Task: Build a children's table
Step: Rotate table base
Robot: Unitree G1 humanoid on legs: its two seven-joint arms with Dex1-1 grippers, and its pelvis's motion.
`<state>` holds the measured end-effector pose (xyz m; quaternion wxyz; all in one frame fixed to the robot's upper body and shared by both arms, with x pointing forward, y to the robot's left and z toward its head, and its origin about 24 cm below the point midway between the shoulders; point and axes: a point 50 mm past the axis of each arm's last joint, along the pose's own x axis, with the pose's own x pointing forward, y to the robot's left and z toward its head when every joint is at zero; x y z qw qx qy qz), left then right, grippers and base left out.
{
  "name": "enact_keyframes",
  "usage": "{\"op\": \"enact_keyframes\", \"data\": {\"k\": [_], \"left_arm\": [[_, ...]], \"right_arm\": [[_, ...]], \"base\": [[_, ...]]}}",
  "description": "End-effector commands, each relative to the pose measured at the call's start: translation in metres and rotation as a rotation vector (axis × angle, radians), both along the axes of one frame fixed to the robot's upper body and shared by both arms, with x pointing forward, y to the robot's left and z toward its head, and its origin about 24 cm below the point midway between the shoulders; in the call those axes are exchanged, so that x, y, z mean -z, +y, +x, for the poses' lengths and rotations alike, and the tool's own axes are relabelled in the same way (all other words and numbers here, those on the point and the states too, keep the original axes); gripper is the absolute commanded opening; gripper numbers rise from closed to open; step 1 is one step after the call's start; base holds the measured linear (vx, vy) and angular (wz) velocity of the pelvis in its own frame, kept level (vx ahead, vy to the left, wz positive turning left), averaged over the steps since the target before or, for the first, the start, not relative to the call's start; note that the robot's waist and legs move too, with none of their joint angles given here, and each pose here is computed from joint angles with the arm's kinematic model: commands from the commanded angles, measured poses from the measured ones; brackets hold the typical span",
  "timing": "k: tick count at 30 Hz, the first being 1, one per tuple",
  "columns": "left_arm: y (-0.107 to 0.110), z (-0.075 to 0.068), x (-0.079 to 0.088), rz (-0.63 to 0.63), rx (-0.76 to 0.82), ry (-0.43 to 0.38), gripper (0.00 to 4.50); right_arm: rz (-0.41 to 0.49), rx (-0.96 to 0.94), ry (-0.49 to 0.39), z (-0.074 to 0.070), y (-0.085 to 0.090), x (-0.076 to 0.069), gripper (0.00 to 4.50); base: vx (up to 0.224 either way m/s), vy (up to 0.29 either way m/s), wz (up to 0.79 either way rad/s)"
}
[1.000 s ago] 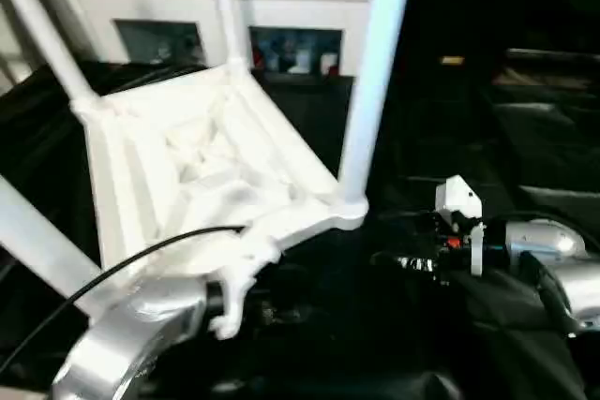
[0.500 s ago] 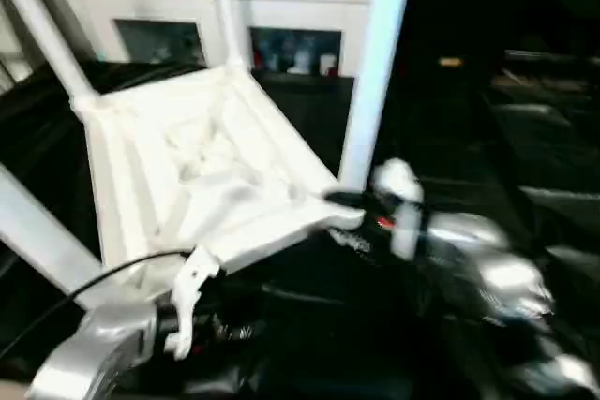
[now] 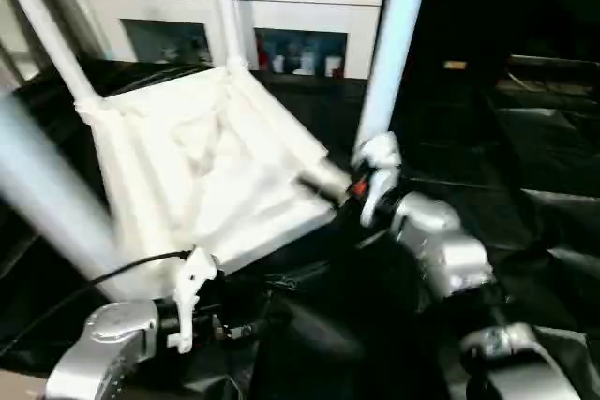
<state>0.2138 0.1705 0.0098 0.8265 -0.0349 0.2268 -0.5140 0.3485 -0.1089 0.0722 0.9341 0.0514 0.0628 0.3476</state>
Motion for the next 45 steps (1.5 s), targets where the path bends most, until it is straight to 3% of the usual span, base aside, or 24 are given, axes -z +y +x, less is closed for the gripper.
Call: {"op": "enact_keyframes", "data": {"k": [1,4,5,12,20,21,25,29,32,33,34,36,40,45], "left_arm": [[-0.008,0.005,-0.01,-0.011,0.007,-0.034,4.41],[-0.016,0.003,-0.023,-0.047,0.021,-0.062,4.41],[-0.018,-0.004,-0.034,-0.068,0.042,-0.072,4.41],[-0.013,-0.018,-0.047,-0.067,0.086,-0.061,4.41],[0.024,-0.034,-0.054,-0.034,0.078,0.002,4.41],[0.041,-0.04,-0.054,-0.015,0.049,0.036,4.41],[0.059,-0.045,-0.058,-0.023,-0.018,0.081,4.41],[0.078,-0.054,-0.072,-0.012,-0.126,0.049,4.41],[0.087,-0.059,-0.083,-0.028,-0.152,0.019,4.41],[0.089,-0.058,-0.089,-0.043,-0.155,-0.007,4.41],[0.085,-0.048,-0.105,-0.103,-0.15,-0.073,4.41],[0.078,-0.039,-0.116,-0.152,-0.131,-0.113,4.41],[0.061,-0.02,-0.127,-0.222,-0.072,-0.164,4.41],[0.055,-0.01,-0.126,-0.208,-0.027,-0.159,4.41]], "right_arm": [[-0.015,0.147,-0.033,0.011,-0.027,-0.008,3.89],[-0.031,0.212,-0.044,0.018,-0.038,-0.012,3.89],[-0.047,0.261,-0.048,0.023,-0.046,-0.014,3.89],[-0.08,0.308,-0.06,0.031,-0.058,-0.019,3.89],[-0.1,0.327,-0.064,0.036,-0.062,-0.019,3.89],[-0.106,0.291,-0.071,0.034,-0.059,-0.017,3.89],[-0.122,0.183,-0.064,0.026,-0.055,-0.008,3.89],[-0.173,-0.016,-0.042,0.005,-0.051,0.008,3.89],[-0.206,-0.063,-0.029,-0.003,-0.055,0.015,3.89],[-0.223,-0.058,-0.019,-0.005,-0.058,0.018,3.89],[-0.266,0.005,0.012,-0.004,-0.065,0.025,3.89],[-0.304,0.063,0.038,-0.002,-0.07,0.031,3.89],[-0.354,0.145,0.068,0.001,-0.067,0.039,3.89],[-0.367,0.139,0.06,0.001,-0.057,0.039,3.89]], "base": [[0.0,0.0,0.0],[0.0,0.0,0.0],[0.0,0.0,0.0],[0.0,0.0,0.0],[0.0,0.0,0.0],[0.0,0.0,0.0],[0.0,0.0,0.0],[0.0,0.0,0.0],[0.0,0.0,0.0],[0.0,0.0,0.0],[0.0,0.0,0.0],[0.0,0.0,0.0],[0.0,0.0,0.0],[0.0,0.0,0.0]]}}
